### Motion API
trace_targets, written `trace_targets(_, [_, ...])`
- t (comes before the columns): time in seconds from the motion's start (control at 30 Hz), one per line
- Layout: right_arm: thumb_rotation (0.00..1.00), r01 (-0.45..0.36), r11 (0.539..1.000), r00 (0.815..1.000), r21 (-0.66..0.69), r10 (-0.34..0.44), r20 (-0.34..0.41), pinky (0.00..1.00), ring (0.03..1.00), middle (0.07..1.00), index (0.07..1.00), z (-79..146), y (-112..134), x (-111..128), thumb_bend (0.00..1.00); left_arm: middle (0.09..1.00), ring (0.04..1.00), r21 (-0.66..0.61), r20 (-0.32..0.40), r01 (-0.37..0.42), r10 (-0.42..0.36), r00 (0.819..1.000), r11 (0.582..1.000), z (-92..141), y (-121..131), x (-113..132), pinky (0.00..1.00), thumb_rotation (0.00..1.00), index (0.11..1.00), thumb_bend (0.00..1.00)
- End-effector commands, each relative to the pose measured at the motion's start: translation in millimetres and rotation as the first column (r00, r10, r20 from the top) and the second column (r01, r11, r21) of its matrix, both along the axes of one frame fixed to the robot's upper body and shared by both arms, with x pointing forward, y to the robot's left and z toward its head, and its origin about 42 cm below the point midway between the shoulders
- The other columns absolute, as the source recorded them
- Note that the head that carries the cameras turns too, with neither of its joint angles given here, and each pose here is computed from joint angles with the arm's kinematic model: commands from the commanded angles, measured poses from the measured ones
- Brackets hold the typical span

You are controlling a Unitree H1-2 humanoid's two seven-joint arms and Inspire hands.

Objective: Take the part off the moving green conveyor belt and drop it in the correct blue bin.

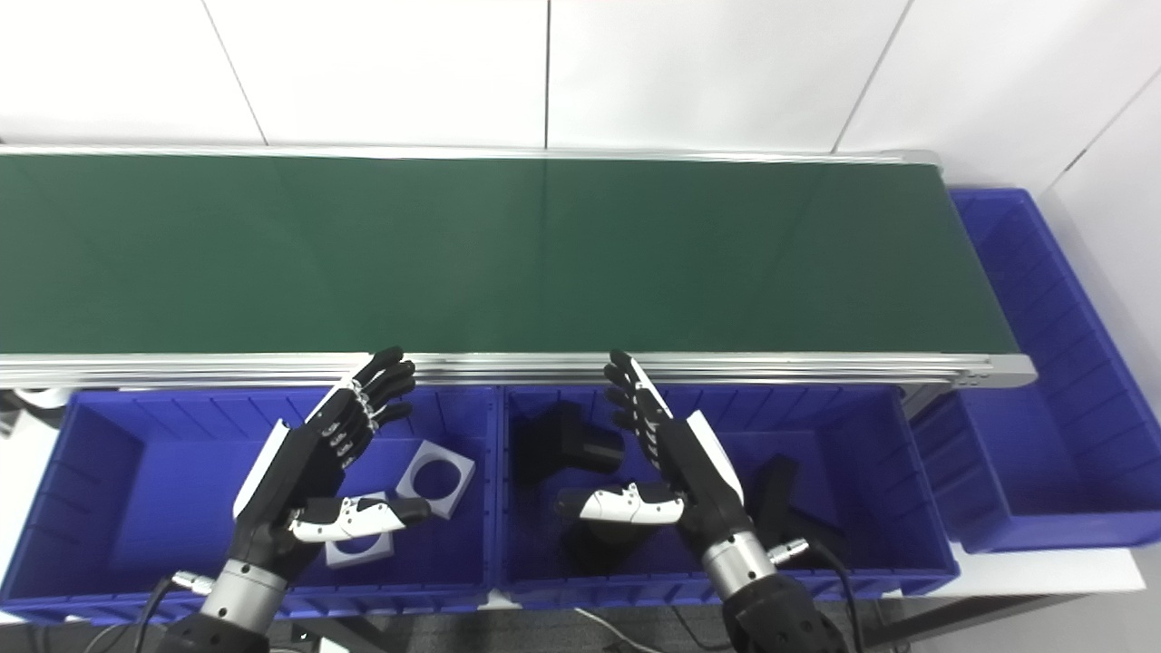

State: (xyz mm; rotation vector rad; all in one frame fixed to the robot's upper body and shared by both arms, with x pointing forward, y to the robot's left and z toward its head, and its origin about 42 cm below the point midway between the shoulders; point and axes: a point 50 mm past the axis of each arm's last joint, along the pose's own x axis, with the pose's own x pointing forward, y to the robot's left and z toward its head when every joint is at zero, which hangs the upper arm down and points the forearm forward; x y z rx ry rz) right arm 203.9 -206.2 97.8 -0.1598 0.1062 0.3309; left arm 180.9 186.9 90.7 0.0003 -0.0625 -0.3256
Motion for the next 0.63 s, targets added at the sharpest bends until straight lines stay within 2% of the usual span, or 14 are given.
trace_targets(0.0, [0.29,-0.018,1.000,0.997,0.015,0.017,0.077,0.91,0.945,0.970,1.000,8.2,-1.8,0.9,1.00,0.892,0.888,-0.032,0.016,-0.003,0.003,1.000,0.999,4.9,-1.4,0.7,0.85,0.18,0.898,0.87])
trace_targets(0.13, [0.27,-0.019,1.000,0.997,-0.005,0.019,0.074,0.89,0.940,0.967,1.000,8.2,-4.6,-0.2,1.00,0.890,0.879,-0.018,0.021,-0.006,0.006,1.000,1.000,3.6,-3.4,0.2,0.83,0.18,0.896,0.88])
trace_targets(0.6, [0.29,-0.010,1.000,0.996,-0.029,0.013,0.089,0.87,0.921,0.952,1.000,5.1,-1.6,-5.6,1.00,0.881,0.875,-0.012,0.025,-0.025,0.025,0.999,1.000,-1.5,0.9,-4.4,0.82,0.16,0.884,0.87])
